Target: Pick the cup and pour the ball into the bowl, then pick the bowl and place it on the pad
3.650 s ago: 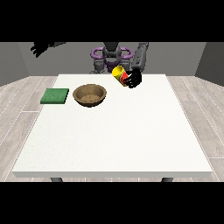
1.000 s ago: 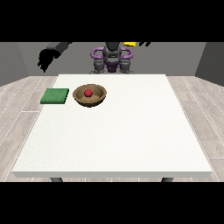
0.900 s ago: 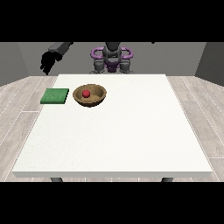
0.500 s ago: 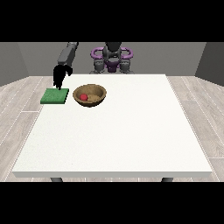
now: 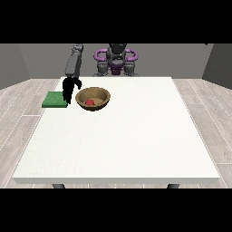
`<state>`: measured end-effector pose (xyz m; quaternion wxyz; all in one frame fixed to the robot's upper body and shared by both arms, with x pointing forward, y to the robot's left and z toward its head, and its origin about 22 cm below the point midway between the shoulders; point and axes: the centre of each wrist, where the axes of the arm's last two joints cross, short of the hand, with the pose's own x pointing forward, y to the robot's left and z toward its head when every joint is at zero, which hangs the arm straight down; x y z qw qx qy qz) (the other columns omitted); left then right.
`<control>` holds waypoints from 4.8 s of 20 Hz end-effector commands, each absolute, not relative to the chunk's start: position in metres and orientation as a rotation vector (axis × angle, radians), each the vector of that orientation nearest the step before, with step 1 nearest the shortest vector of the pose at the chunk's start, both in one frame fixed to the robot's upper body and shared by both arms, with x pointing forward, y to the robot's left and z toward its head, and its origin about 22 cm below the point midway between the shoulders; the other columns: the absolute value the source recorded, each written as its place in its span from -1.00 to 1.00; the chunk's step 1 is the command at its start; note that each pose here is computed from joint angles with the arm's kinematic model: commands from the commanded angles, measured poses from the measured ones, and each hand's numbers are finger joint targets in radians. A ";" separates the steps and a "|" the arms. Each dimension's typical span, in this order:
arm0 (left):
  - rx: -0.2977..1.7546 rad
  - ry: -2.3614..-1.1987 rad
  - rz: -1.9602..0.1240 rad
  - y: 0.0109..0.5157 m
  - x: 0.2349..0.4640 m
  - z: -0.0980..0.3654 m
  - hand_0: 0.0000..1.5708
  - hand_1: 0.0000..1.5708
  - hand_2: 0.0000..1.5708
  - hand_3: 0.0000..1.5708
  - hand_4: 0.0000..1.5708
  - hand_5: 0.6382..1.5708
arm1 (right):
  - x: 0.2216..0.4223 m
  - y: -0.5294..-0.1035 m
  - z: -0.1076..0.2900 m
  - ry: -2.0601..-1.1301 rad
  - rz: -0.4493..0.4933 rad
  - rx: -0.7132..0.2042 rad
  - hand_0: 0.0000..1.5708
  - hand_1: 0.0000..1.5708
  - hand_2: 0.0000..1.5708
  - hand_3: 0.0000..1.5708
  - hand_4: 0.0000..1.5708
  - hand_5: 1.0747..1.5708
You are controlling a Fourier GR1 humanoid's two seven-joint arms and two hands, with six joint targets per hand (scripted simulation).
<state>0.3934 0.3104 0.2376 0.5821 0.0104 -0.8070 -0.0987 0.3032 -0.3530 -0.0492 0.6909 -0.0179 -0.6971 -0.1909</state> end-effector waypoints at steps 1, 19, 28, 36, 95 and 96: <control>0.055 -1.873 -0.179 0.338 0.383 0.234 -1.00 -1.00 -1.00 -1.00 0.28 0.92 | 0.319 -0.324 -0.057 -1.561 -0.400 -0.008 -1.00 -1.00 -1.00 -1.00 -0.27 0.95; 0.050 -1.975 -0.204 0.364 0.348 0.281 -1.00 -1.00 -1.00 -1.00 0.30 0.93 | 0.342 -0.315 -0.064 -1.610 -0.406 0.006 -1.00 -1.00 -1.00 -1.00 -0.43 0.92; 0.054 -2.033 -0.191 0.401 0.332 0.297 -1.00 -1.00 -1.00 -1.00 0.30 0.92 | 0.293 -0.350 -0.100 -1.354 -0.412 -0.269 1.00 1.00 1.00 0.00 0.07 0.66; 0.018 -2.014 -0.192 0.393 0.337 0.282 -1.00 -1.00 -1.00 -1.00 0.45 0.89 | 0.291 -0.380 -0.081 -1.335 -0.330 -0.496 1.00 1.00 1.00 0.74 0.22 0.86; 0.271 -1.952 0.019 0.540 0.286 0.209 -1.00 -1.00 -1.00 -1.00 0.51 0.99 | 0.363 -0.421 0.056 -1.333 -0.416 -0.478 0.84 0.84 0.75 -0.14 -1.00 0.86; 0.235 -1.956 -0.009 0.527 0.293 0.199 -1.00 -1.00 -1.00 -1.00 0.52 0.99 | 0.366 -0.431 0.070 -1.345 -0.463 -0.493 0.83 0.83 0.75 -0.15 -1.00 0.85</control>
